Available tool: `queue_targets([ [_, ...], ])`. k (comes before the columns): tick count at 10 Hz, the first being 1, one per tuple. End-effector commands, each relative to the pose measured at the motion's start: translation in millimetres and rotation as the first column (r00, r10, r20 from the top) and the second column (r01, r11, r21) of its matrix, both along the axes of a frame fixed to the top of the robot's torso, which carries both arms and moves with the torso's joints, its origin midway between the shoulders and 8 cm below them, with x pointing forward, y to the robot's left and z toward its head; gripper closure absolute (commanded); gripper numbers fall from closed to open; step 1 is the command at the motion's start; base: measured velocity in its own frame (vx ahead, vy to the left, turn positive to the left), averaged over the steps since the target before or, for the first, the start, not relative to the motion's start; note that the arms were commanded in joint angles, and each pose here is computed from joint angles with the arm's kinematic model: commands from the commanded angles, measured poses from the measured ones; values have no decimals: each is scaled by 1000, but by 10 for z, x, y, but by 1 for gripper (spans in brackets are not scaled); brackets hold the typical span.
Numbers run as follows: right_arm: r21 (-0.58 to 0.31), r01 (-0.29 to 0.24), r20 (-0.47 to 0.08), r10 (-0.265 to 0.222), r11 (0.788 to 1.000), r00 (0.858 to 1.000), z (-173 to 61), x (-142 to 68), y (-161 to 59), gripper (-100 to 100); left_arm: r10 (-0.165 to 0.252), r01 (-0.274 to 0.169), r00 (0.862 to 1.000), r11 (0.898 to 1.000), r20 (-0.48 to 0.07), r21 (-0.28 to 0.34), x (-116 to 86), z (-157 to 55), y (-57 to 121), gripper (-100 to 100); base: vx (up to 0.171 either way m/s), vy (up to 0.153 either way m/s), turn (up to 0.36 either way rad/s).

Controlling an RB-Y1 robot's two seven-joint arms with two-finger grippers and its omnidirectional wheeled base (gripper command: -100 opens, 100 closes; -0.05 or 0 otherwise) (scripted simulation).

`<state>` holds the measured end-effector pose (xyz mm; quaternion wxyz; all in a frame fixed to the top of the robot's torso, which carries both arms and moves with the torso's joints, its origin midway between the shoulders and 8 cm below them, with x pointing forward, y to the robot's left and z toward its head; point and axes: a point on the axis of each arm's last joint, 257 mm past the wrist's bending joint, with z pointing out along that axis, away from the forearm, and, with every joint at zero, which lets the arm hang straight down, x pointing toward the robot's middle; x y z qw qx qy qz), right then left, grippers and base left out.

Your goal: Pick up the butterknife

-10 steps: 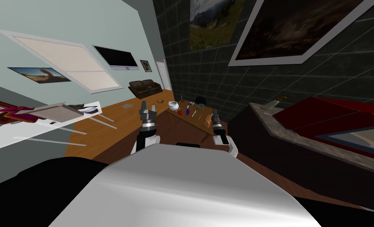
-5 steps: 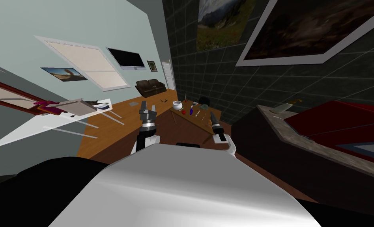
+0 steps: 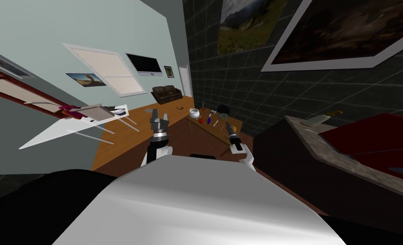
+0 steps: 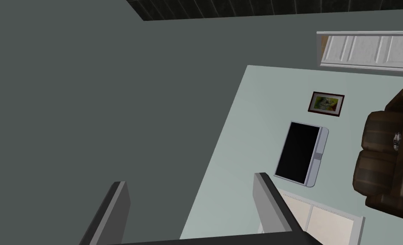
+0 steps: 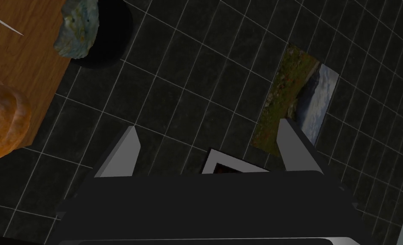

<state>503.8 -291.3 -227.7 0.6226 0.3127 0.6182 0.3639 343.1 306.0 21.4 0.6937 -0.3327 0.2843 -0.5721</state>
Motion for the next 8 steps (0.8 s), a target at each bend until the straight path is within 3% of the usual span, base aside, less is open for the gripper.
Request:
queue_targets([
  [1, -60, 20, -49, -23, 998, 999, -161, 95, -101, -100, 0, 0, 1000, 1000, 0, 0, 0, 0, 0, 0, 4, 56, 201],
  [4, -112, 43, -127, -58, 993, 990, -500, 124, -276, -100, 0, 0, 1000, 1000, 0, 0, 0, 0, 0, 0, 9, 44, 115],
  [8, -208, 73, -227, -121, 975, 966, -898, 165, -583, -100, 0, 0, 1000, 1000, 0, 0, 0, 0, 0, 0, 19, 35, 140],
])
